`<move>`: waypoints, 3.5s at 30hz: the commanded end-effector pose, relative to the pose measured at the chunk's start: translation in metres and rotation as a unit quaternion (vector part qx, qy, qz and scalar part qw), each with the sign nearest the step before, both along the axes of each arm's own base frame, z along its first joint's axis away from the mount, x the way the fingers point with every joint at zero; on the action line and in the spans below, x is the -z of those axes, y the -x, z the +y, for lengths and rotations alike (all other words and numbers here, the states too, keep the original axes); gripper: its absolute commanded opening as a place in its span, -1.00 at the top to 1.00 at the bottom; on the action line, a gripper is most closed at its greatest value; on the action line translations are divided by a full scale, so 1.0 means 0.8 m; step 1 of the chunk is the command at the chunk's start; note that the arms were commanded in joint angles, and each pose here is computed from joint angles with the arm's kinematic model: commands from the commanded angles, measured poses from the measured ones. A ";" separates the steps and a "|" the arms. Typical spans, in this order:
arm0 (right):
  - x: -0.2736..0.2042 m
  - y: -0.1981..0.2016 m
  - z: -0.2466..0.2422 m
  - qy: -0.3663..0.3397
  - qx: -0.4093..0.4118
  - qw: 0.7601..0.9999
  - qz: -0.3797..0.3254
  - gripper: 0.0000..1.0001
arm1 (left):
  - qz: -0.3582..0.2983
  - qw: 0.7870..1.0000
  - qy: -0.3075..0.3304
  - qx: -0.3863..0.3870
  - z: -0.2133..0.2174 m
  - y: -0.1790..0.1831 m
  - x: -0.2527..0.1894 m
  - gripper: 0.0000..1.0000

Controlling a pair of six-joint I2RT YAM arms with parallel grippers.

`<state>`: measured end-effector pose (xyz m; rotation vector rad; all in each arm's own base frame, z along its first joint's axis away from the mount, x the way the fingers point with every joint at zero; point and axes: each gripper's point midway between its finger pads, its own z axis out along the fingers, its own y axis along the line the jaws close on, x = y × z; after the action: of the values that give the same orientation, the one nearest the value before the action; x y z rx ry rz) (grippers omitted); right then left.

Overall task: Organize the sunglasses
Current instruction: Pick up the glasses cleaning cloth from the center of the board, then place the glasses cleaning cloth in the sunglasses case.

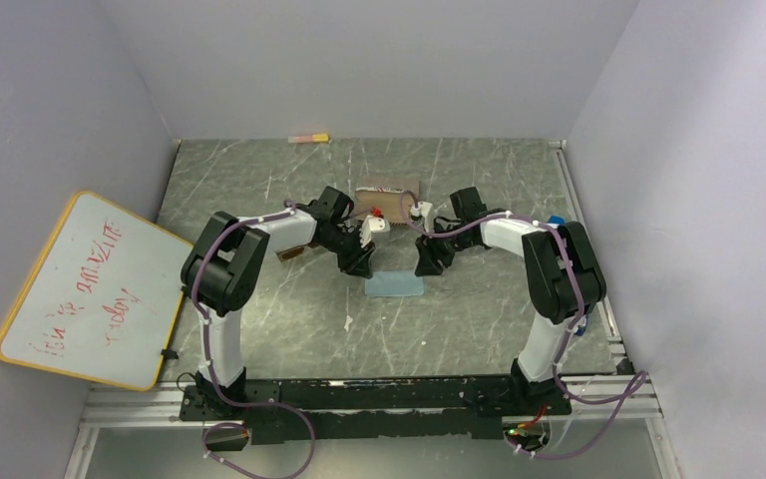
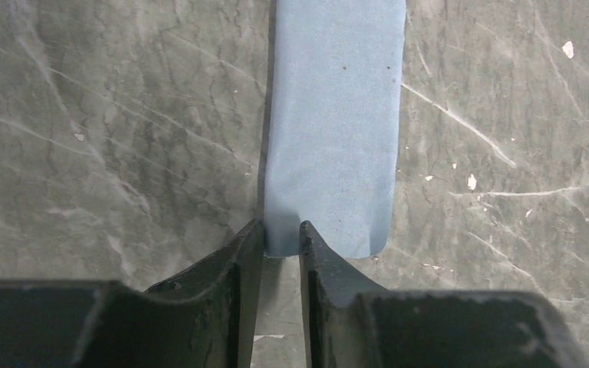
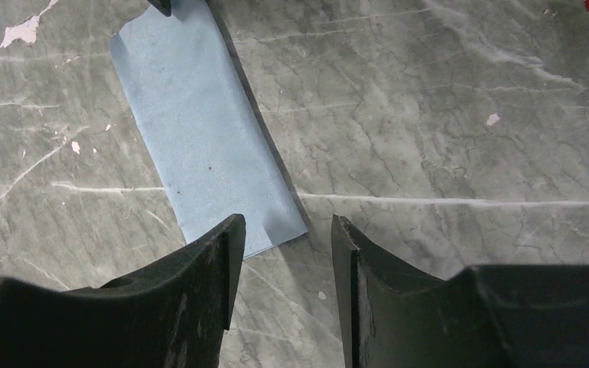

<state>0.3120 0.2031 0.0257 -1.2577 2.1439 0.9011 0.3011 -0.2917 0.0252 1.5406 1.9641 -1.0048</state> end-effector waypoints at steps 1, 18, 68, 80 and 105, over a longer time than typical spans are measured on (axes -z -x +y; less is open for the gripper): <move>-0.014 -0.010 0.008 -0.021 -0.011 1.000 -0.010 0.01 | -0.007 1.000 -0.010 -0.005 0.001 -0.002 0.002 0.46; -0.002 -0.003 0.007 -0.016 -0.020 1.000 0.013 0.24 | -0.010 1.000 -0.024 -0.007 0.008 0.002 0.007 0.63; -0.047 -0.132 0.031 0.007 0.104 0.988 -0.110 1.00 | -0.205 0.961 -0.072 -0.172 0.004 -0.138 -0.067 0.90; -0.052 -0.153 0.041 0.002 0.120 0.984 -0.130 1.00 | -0.237 0.948 -0.092 -0.194 0.013 -0.173 -0.077 0.90; -0.062 -0.190 0.038 0.028 0.172 0.970 -0.171 1.00 | -0.252 0.935 -0.098 -0.230 0.009 -0.214 -0.079 0.90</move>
<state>0.4446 0.2290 0.0576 -0.9756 2.0835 0.4934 0.4557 -0.2789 0.0695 1.2303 1.9824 -0.2142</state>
